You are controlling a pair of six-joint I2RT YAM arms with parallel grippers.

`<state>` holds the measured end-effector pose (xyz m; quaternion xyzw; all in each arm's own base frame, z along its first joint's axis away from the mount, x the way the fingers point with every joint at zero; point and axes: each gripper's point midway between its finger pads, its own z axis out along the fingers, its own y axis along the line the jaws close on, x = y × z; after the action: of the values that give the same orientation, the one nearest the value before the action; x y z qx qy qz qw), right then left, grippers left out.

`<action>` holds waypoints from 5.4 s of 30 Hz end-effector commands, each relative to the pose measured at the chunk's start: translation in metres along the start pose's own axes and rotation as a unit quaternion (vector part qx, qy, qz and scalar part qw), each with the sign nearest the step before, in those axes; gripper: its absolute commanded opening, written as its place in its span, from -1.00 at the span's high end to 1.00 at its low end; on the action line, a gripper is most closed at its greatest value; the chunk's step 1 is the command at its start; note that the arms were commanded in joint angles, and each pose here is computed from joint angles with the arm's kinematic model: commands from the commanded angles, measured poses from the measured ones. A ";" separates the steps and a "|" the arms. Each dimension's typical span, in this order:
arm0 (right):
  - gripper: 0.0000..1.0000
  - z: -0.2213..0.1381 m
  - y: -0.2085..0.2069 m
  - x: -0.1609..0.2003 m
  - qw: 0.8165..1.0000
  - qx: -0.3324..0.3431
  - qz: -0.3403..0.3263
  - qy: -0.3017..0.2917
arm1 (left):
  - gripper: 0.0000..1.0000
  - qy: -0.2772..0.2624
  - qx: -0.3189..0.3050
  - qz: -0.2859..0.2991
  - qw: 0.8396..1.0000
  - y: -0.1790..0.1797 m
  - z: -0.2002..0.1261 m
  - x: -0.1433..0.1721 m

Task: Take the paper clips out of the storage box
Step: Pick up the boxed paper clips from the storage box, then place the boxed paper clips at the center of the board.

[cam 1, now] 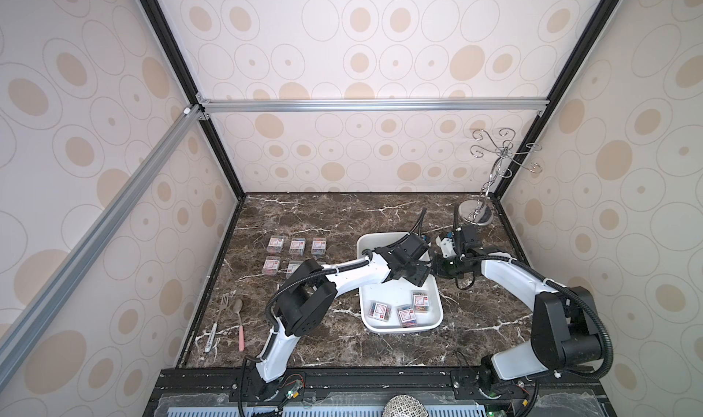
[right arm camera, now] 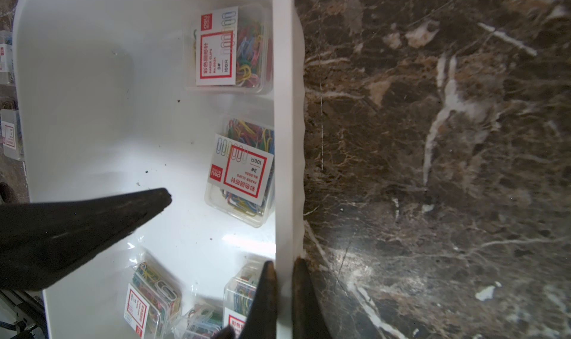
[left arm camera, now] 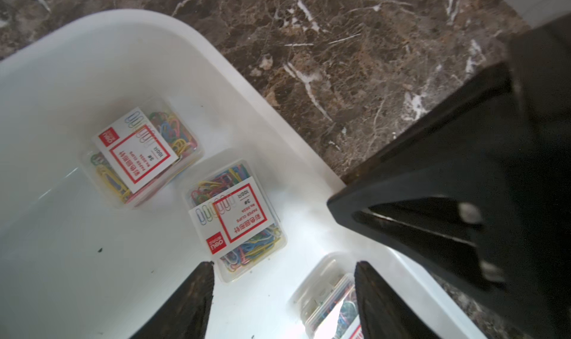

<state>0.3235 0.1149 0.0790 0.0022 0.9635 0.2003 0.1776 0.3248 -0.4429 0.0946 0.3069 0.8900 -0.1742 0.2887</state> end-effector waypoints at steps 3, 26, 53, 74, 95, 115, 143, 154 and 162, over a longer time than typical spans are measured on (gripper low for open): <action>0.86 0.004 0.000 0.010 1.000 -0.006 -0.009 0.013 | -0.44 0.002 -0.056 -0.016 0.998 0.017 0.003 -0.013; 0.86 0.003 0.000 0.009 1.000 -0.003 -0.011 0.014 | -0.31 0.055 -0.145 -0.014 0.988 0.047 0.038 0.009; 0.86 0.003 0.000 0.009 1.000 -0.002 -0.012 0.016 | -0.32 0.069 -0.145 0.007 0.987 0.050 0.052 0.005; 0.85 0.002 -0.002 0.011 1.000 0.003 -0.011 0.016 | -0.16 0.072 -0.156 0.019 0.985 0.055 0.044 0.001; 0.86 0.007 -0.004 0.014 1.000 0.002 -0.007 0.017 | -0.15 0.055 -0.148 0.016 0.987 0.064 -0.001 -0.013; 0.86 0.007 -0.005 0.014 1.000 0.004 -0.009 0.016 | -0.13 0.035 -0.174 -0.013 0.984 0.120 -0.046 -0.033; 0.86 0.007 -0.003 0.011 1.000 0.002 -0.011 0.017 | -0.13 0.005 -0.239 -0.095 0.966 0.248 -0.094 -0.048; 0.86 0.008 -0.003 0.013 1.000 0.001 -0.010 0.020 | -0.13 0.015 -0.253 -0.128 0.959 0.304 -0.088 -0.038; 0.86 0.010 -0.004 0.011 1.000 0.003 -0.009 0.024 | -0.13 0.035 -0.265 -0.139 0.954 0.340 -0.072 -0.035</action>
<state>0.3239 0.1151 0.0786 -0.0003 0.9625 0.2011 0.1820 0.5280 -0.1737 0.1218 0.0898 0.9488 0.0364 0.3007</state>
